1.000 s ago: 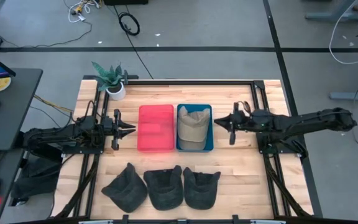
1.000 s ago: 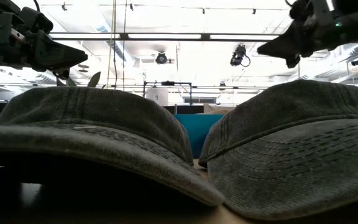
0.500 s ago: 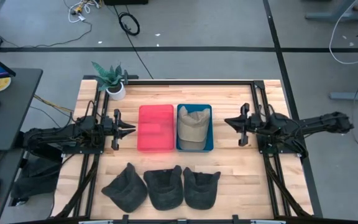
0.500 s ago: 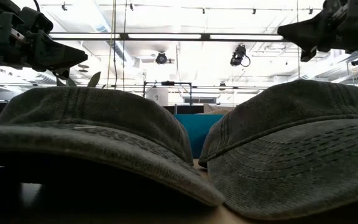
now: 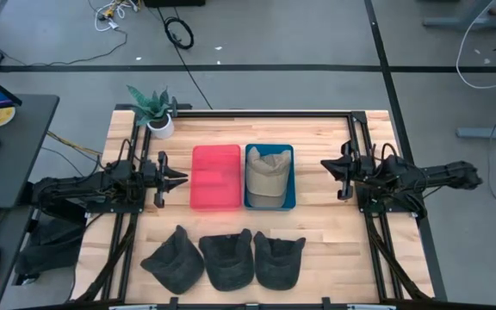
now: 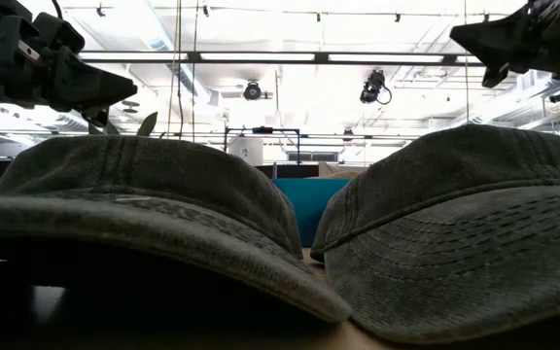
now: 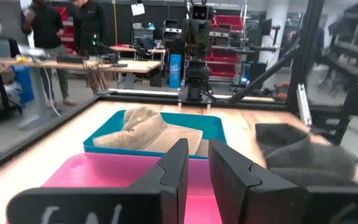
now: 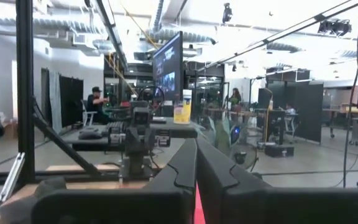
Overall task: Pick & Place hat
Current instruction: Put the left black cap into the red bin
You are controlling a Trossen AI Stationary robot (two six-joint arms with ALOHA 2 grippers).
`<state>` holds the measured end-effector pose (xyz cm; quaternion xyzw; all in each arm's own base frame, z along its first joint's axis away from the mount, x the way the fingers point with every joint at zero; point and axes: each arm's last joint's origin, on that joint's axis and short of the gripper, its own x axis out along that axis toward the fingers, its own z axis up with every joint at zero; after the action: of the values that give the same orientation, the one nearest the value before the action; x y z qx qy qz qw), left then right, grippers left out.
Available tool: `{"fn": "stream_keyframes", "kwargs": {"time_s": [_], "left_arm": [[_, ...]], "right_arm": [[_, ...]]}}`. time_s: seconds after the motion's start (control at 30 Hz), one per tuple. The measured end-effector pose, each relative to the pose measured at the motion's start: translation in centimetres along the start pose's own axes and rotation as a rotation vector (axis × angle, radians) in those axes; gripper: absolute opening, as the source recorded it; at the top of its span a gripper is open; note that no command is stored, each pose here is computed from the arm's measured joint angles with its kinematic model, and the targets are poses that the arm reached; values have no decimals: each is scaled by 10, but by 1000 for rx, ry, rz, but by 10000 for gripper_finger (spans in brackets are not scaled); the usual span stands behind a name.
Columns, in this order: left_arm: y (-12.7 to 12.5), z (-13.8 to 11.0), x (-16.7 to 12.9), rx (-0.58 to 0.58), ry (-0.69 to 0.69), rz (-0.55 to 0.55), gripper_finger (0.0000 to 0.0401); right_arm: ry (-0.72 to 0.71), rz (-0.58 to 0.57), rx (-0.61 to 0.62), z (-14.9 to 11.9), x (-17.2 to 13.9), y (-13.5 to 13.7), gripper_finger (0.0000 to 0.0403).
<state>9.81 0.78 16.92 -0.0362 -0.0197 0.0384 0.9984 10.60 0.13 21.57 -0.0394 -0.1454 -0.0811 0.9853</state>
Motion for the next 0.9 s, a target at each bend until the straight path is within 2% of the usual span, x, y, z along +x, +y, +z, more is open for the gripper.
{"fn": "stream_keyframes", "kwargs": {"time_s": [0.13,0.57,0.7,0.8,0.9], "left_arm": [[0,0,0,-46,0,0,67],[0,4,0,-61,-41,0,67],[-1,16,-1,-130,-169,-19,67],[-2,26,-4,-154,-274,-38,67],[-3,30,-5,-204,-315,-67,67]], "right_arm": [[-2,0,-9,1,-3,-1,13],[12,2,-25,0,-13,-3,13],[-48,-7,-21,-11,-16,-2,13],[-2,-1,-34,-15,-16,-2,13],[7,-1,-40,-15,-16,-2,13]]}}
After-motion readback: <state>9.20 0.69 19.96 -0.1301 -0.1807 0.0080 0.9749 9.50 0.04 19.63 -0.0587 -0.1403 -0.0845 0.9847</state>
